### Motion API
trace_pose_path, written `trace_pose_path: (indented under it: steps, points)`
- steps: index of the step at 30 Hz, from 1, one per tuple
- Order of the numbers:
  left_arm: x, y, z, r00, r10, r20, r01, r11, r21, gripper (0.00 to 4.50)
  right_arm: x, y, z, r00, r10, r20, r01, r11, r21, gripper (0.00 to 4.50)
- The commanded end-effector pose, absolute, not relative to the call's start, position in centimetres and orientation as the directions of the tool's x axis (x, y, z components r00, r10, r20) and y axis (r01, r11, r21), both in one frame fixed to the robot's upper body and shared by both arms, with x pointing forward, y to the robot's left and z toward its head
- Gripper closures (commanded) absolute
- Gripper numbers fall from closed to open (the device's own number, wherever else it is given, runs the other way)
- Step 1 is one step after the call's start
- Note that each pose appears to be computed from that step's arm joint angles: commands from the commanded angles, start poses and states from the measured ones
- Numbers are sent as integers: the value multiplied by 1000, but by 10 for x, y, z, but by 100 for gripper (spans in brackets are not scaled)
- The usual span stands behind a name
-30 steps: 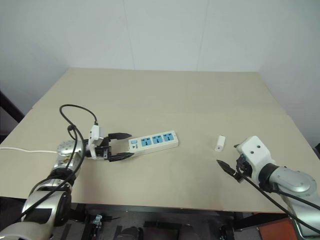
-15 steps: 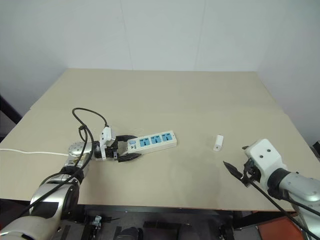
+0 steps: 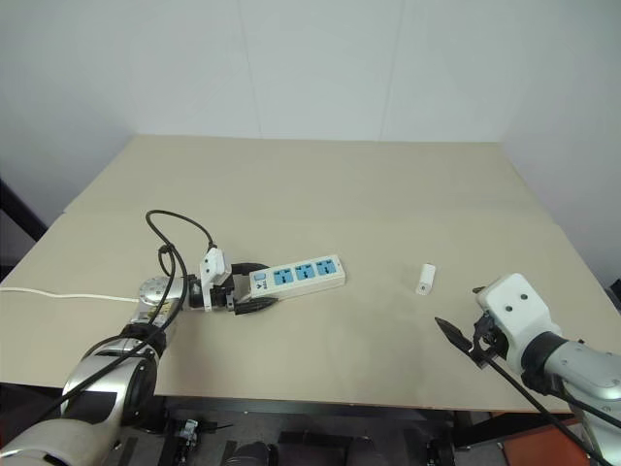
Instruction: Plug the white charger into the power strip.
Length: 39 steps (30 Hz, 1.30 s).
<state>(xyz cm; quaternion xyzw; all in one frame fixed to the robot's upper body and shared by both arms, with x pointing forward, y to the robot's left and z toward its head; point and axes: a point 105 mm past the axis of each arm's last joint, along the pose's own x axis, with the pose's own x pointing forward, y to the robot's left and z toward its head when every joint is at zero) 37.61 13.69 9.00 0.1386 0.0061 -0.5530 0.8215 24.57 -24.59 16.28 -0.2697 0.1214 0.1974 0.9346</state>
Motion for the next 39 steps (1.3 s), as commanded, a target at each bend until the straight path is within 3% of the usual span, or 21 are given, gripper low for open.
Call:
trace_pose_path:
  steps: [1,3,8,11,15,20,25,28,32,39]
  points:
    - [374,130,84,363,-915,-177,925,330,191,98,247,-245,174,908,294,-297,-410,765,-496,0]
    - [374,128,84,355,-917,-180,928,323,185,122,249,-243,174,903,304,-304,-423,754,-502,0]
    - [369,122,82,303,-932,-200,945,268,186,122,257,-243,178,867,351,-353,-495,673,-549,0]
    - [365,117,83,238,-948,-211,963,202,181,122,270,-246,183,816,403,-414,-577,540,-612,0]
    - [361,112,86,188,-957,-220,971,147,190,122,292,-249,182,720,484,-497,-665,274,-695,0]
    - [361,110,91,175,-964,-201,969,132,207,122,308,-248,183,542,517,-662,-686,-182,-704,0]
    - [360,113,90,176,-960,-217,965,125,230,122,314,-233,188,342,436,-833,-573,-606,-552,0]
    - [359,115,88,186,-959,-213,964,137,226,122,319,-221,184,260,347,-901,-465,-772,-432,0]
    - [358,119,86,199,-957,-211,962,149,230,122,334,-208,176,235,265,-935,-373,-864,-338,0]
    - [356,129,81,216,-946,-243,958,157,241,122,350,-208,164,250,169,-953,-341,-906,-250,0]
